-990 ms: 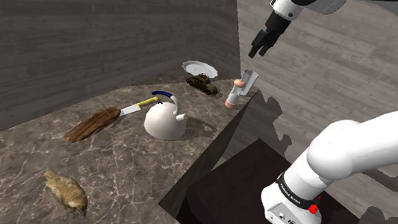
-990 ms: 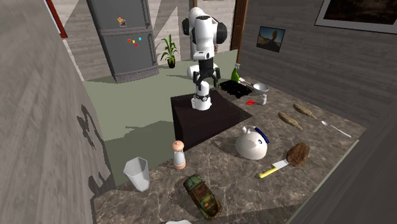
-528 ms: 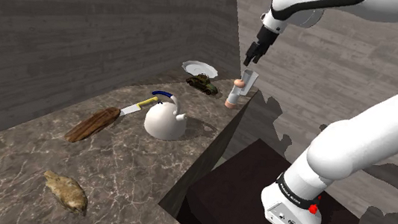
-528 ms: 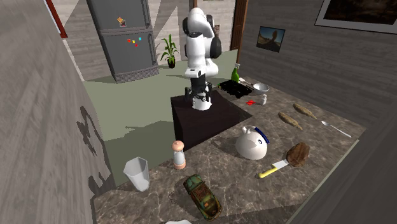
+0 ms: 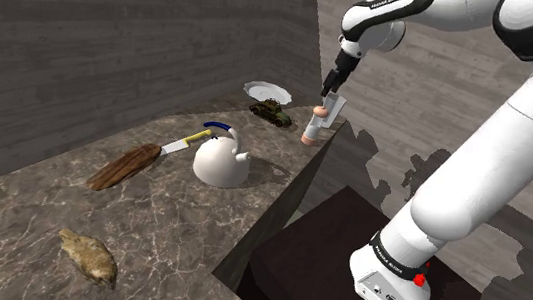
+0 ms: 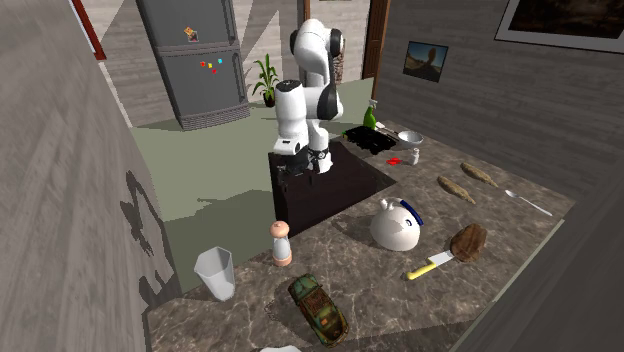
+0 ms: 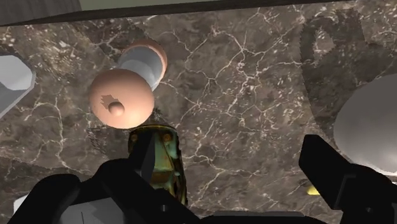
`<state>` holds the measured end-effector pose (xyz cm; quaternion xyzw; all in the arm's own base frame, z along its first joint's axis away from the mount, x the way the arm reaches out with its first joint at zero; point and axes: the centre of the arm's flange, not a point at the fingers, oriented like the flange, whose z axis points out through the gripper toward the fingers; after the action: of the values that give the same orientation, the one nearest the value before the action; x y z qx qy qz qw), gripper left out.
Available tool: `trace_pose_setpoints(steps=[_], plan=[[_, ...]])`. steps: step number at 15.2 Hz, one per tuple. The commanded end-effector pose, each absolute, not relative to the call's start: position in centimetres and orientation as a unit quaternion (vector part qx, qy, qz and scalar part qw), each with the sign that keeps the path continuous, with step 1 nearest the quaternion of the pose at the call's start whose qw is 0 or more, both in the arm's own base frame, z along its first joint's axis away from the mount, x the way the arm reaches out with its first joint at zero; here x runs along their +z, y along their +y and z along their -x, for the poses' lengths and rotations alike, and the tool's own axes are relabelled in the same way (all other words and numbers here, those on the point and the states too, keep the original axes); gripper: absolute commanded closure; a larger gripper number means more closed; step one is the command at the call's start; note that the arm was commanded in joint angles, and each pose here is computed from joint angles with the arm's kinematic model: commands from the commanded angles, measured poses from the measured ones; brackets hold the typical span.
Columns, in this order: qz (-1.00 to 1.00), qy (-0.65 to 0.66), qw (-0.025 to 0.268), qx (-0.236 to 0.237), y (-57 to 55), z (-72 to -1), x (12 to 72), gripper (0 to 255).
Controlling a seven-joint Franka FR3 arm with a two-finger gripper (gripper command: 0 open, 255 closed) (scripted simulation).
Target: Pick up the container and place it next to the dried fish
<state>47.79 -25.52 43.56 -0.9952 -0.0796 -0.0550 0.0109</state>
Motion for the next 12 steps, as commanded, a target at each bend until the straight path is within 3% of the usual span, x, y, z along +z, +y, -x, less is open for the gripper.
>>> trace_pose_setpoints(steps=[1, 12], plan=[[0.995, -0.086, 0.01, -0.05, -27.3, -49.1, 41.9, 0], [0.994, -0.108, 0.009, -0.032, -34.1, -54.6, 33.9, 0]])
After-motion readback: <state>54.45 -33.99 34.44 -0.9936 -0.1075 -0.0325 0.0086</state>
